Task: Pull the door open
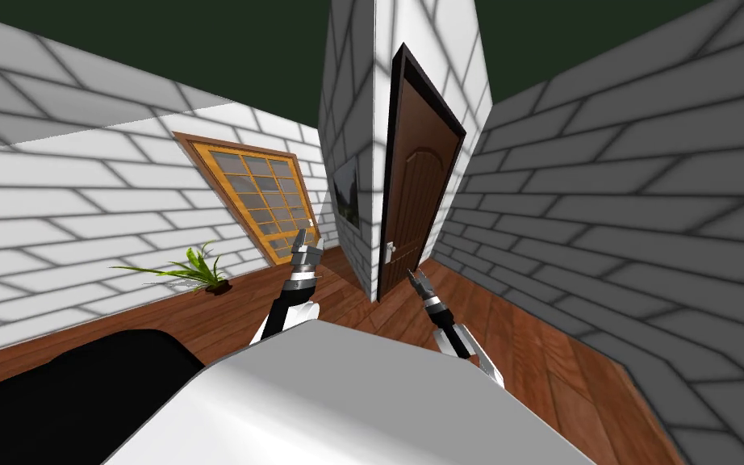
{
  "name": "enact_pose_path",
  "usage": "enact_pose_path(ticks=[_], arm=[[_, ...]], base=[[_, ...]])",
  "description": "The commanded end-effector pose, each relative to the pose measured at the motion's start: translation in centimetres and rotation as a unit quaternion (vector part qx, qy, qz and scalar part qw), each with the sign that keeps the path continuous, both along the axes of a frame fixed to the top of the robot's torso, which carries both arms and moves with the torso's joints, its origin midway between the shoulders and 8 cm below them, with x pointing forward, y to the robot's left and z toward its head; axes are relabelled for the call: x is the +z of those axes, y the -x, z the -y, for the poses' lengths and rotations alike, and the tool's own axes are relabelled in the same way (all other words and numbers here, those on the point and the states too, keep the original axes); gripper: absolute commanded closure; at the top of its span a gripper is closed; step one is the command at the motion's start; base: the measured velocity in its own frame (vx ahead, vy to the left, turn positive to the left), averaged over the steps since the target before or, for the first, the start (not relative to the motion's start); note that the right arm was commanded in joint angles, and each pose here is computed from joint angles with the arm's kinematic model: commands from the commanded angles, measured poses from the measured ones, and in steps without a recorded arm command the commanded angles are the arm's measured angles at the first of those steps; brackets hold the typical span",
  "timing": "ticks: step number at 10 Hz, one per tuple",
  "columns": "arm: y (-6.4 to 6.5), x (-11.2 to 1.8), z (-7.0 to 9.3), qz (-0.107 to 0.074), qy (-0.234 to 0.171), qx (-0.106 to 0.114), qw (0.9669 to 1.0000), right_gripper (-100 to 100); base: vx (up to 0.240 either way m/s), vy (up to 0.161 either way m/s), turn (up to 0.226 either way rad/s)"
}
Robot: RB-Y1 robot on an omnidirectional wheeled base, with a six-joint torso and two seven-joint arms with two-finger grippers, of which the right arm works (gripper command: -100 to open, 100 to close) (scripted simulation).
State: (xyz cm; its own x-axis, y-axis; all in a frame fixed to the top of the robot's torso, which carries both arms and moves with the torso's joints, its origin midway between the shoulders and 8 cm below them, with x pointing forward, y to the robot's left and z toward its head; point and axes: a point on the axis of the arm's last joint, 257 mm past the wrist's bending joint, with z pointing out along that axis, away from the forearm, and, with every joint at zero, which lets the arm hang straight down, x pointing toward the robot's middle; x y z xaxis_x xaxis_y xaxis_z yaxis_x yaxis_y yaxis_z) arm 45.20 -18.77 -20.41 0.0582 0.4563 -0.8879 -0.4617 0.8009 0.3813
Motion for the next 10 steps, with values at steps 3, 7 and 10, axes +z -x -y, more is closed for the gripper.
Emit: enact_pose_path(ticks=[3, 7, 10], arm=[[-0.6, -2.6, -0.4, -0.007, 0.066, 0.011, 0.9977, -100], [-1.2, -5.5, -0.4, -0.014, 0.140, 0.024, 0.9897, -100], [-1.5, -7.1, -0.2, -0.017, 0.180, 0.031, 0.9831, -100]], base=[[0.084, -0.071, 0.151], [0.113, -0.102, 0.175], [0.084, -0.083, 0.119]])
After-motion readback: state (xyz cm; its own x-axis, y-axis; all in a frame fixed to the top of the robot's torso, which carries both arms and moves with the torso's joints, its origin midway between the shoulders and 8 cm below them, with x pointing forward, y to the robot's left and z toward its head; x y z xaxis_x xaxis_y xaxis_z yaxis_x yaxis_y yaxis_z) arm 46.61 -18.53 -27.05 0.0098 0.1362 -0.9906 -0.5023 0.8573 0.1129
